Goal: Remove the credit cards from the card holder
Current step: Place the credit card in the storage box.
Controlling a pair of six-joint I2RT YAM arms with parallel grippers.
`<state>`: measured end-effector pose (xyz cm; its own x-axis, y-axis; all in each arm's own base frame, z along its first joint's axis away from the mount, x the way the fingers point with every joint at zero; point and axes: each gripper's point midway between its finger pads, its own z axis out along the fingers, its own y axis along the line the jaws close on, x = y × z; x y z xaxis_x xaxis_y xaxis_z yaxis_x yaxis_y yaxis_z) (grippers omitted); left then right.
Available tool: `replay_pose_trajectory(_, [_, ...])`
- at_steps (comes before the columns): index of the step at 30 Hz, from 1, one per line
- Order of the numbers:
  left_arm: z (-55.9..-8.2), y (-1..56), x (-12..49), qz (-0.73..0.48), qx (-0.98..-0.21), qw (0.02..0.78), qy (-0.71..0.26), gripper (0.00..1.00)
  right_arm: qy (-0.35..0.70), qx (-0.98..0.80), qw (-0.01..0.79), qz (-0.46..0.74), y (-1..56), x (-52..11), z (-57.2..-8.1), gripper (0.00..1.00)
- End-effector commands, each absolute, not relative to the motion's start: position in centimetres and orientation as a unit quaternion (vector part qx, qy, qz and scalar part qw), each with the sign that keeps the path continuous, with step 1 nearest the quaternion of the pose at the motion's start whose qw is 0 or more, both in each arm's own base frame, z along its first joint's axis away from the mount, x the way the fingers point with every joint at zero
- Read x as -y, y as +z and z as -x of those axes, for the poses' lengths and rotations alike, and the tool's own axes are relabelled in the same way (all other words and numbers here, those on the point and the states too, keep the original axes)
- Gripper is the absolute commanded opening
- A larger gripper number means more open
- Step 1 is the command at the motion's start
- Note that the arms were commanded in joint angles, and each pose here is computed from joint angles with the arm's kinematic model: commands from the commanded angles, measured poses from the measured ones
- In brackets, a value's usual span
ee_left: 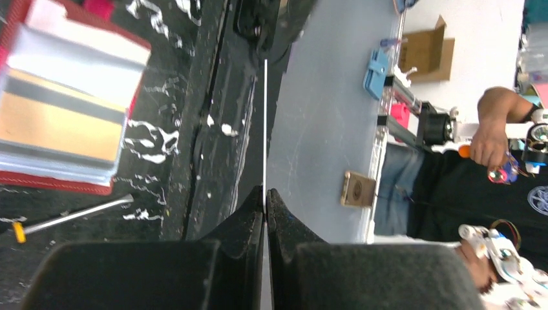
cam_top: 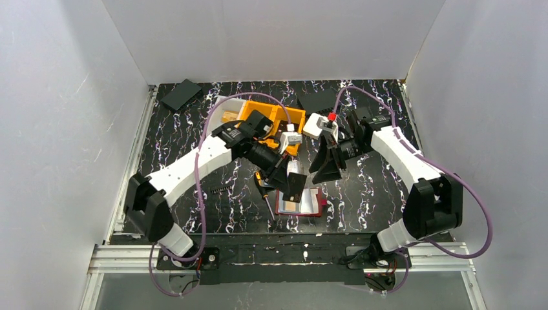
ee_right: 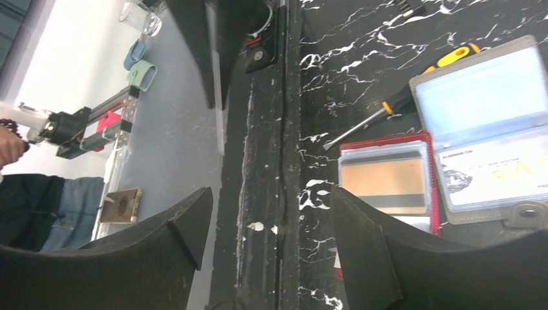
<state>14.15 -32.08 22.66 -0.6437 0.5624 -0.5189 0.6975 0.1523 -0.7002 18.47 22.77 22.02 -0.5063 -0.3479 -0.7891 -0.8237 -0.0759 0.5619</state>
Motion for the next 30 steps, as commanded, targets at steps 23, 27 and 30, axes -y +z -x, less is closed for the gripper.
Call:
replay_pose_trajectory(23, [-12.0, 21.4, 34.3, -0.444, -0.740, -0.034, -0.504, 0.00, 0.669, -0.600, 0.176, 0.401, 25.3, -24.6, -15.4, 0.25])
replay_pose_trajectory(27, [-12.8, 21.7, 34.5, -0.438, -0.747, 0.001, -0.500, 0.02, 0.675, -0.592, 0.179, 0.403, 25.7, -24.4, -15.1, 0.01])
replay_pose_trajectory(30, [-13.6, 22.1, 34.8, -0.408, -0.750, 0.028, -0.519, 0.03, 0.674, -0.591, 0.189, 0.400, 25.8, -24.0, -14.9, 0.01])
